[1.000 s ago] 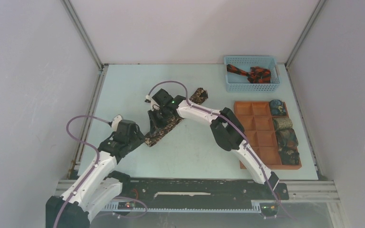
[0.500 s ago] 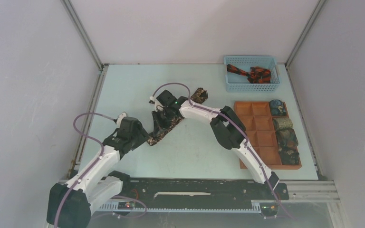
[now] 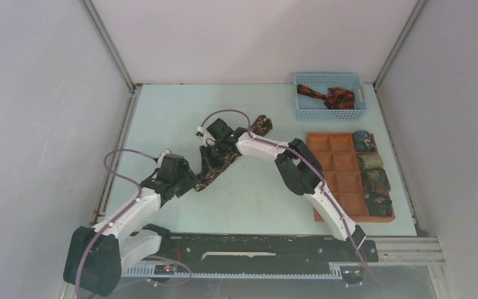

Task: Roll the ties
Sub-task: Roll the tie at the center of the board.

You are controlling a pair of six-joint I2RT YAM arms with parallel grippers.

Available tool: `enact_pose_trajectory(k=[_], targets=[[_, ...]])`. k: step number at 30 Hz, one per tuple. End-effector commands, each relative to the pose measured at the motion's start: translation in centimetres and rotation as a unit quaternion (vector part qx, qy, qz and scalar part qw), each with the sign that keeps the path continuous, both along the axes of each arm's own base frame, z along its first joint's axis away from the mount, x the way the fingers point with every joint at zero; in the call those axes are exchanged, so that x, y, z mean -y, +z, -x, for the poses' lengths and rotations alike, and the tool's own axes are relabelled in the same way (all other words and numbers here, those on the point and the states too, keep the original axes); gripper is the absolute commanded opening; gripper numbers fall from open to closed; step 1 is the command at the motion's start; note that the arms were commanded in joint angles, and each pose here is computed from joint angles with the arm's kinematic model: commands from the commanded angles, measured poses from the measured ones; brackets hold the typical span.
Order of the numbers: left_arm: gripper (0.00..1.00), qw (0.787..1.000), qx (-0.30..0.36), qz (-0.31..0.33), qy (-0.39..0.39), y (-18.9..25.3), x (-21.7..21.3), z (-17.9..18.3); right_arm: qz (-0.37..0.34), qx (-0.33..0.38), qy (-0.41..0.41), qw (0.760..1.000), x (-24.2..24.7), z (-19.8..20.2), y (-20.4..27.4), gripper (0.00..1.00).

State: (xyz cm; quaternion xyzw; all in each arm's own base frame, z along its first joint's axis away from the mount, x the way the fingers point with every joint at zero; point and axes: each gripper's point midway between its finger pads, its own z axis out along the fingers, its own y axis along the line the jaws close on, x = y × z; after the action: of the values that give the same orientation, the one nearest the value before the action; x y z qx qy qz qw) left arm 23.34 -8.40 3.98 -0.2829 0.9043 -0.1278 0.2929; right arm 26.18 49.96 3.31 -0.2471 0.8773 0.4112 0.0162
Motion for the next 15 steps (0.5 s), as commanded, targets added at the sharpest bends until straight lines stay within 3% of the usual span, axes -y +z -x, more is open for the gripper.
enact_pose_trajectory(k=[1, 10, 15], targets=[[0.59, 1.0, 0.017, 0.023, 0.005, 0.2, 0.6, -0.9, 0.012, 0.006, -0.004, 1.0, 0.6, 0.1, -0.2, 0.0], [0.49, 0.999, 0.0, 0.046, 0.006, -1.5, 1.6, -1.3, 0.012, 0.003, -0.003, 1.0, 0.6, 0.2, -0.4, 0.0], [0.37, 0.999, 0.003, 0.045, 0.011, -1.5, 1.6, -1.5, 0.011, 0.003, -0.003, 1.0, 0.6, 0.2, -0.2, 0.0]])
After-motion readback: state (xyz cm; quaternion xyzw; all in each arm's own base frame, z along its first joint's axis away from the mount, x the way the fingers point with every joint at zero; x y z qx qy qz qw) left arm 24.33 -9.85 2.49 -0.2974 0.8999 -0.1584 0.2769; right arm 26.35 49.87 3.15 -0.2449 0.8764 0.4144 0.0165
